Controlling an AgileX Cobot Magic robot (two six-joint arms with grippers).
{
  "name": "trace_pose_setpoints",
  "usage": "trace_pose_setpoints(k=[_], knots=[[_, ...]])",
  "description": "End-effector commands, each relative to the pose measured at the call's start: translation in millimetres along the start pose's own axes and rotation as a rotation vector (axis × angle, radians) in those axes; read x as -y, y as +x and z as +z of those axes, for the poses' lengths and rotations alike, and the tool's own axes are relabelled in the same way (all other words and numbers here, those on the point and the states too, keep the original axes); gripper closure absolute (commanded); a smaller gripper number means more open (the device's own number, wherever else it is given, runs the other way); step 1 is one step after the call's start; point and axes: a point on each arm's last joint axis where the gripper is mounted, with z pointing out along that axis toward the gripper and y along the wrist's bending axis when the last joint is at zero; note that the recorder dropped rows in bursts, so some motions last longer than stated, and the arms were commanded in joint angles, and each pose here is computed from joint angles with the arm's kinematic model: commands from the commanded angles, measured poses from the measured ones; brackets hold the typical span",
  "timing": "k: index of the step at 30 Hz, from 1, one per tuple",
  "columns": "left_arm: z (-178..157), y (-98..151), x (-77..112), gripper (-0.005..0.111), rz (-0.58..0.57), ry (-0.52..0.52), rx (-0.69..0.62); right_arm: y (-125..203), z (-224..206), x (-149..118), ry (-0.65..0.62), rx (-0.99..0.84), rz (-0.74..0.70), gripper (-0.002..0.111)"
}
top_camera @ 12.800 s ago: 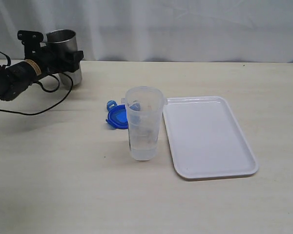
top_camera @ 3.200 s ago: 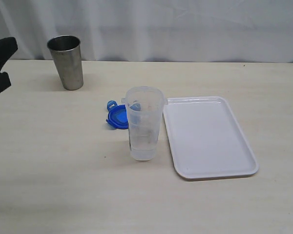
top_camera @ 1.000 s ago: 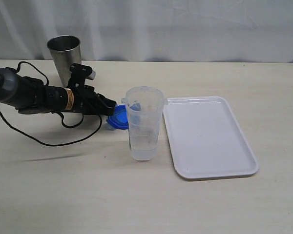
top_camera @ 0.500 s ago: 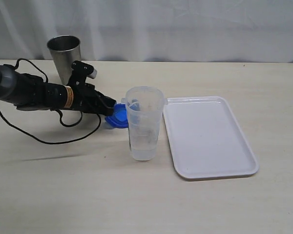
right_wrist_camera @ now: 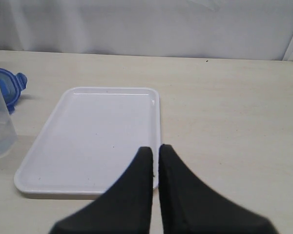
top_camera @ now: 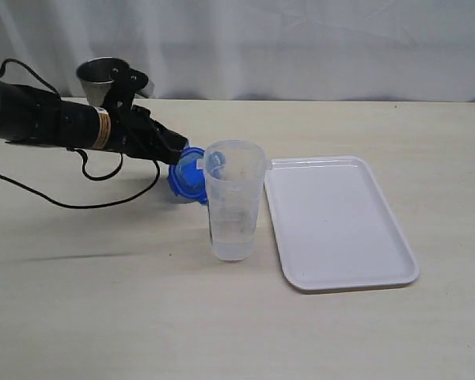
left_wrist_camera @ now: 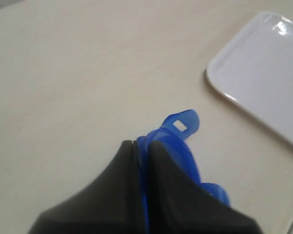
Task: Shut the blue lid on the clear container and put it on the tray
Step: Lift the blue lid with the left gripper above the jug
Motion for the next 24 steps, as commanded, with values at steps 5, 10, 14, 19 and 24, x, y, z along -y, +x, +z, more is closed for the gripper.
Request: trace_pose_setpoints(k=[5,10,14,19,24], knots=[[-32,-36,11.2,0.107,0.003,-0.017,0.077,0,0,0,-0.002,0.011,-0.001,0.104],[-54,-50,21.3,0.107,0.029,-0.025,0.112,0,0,0,-0.002,0.011,-0.001,0.104],[-74,-60,29.3,0.107,0.055,-0.054,0.139,0,0,0,-0.002,0.011,-0.001,0.104],[-101,-81,43.0,0.107,0.111,-0.053,0.204,0,0,0,-0.002,0.011,-0.001,0.104],[-124,-99,62.1,0.107,0.197,0.026,0.286,0,0,0,-0.002,0.011,-0.001,0.104]])
